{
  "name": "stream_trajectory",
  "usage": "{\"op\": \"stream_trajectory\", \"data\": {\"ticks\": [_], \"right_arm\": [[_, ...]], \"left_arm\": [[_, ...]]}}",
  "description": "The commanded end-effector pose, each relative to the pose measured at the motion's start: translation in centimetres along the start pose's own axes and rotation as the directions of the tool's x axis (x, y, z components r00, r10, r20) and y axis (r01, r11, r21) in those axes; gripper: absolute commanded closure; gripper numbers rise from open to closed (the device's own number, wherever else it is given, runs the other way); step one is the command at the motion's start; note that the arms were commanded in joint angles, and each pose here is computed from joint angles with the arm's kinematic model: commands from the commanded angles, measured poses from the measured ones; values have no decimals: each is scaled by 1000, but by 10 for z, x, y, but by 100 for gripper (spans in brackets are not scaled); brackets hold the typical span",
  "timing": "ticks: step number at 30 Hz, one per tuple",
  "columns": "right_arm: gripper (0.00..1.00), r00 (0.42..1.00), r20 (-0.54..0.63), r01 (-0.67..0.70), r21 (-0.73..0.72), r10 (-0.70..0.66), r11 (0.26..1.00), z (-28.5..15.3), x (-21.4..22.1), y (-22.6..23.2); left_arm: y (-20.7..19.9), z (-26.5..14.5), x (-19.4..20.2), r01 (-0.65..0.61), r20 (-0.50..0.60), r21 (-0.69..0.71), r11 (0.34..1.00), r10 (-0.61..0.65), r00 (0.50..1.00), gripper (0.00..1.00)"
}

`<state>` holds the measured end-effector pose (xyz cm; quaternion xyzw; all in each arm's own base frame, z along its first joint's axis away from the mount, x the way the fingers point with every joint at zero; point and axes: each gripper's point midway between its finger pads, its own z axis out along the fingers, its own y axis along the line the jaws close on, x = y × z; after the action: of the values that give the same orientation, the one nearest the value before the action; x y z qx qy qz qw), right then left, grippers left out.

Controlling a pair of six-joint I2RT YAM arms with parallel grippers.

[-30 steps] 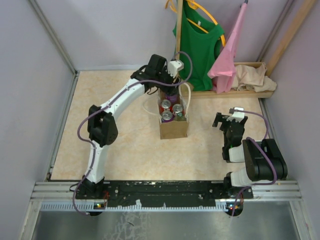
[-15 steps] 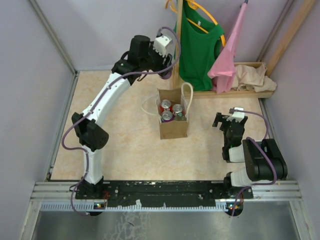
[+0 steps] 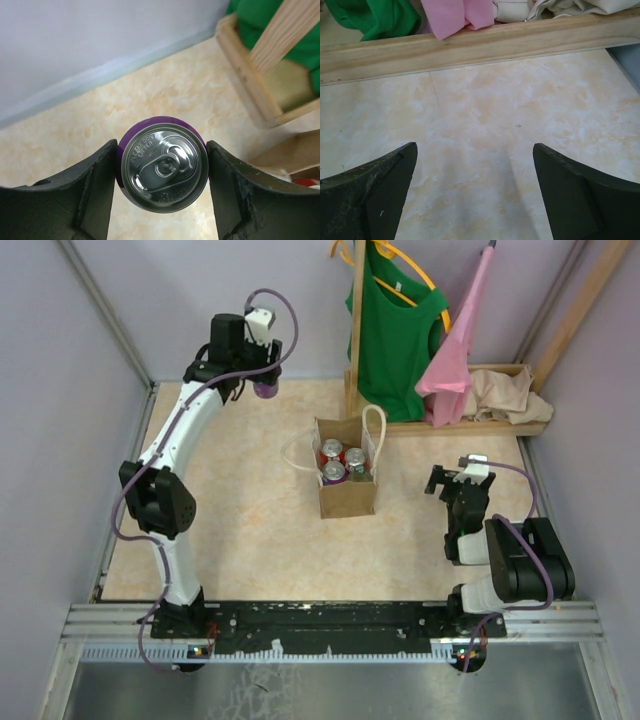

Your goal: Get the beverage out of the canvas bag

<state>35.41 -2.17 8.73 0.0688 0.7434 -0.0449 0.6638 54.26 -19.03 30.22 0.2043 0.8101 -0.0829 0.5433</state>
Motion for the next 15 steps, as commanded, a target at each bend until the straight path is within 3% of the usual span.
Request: {"op": "stream_trajectory", "data": {"ticks": [1,9,15], "right_arm": [[1,997,70,-14,1,14,1000,6,-21,1],[1,997,69,-14,0,14,1000,6,-21,1],[1,997,70,-14,2,14,1000,6,-21,1]], "left_arm": [[10,2,6,76,36,-41,996,-75,997,100],[9,35,82,168,-9,-55,984,-168,986,100],[12,37,97,177,40,-85,981,-174,984,100]]}}
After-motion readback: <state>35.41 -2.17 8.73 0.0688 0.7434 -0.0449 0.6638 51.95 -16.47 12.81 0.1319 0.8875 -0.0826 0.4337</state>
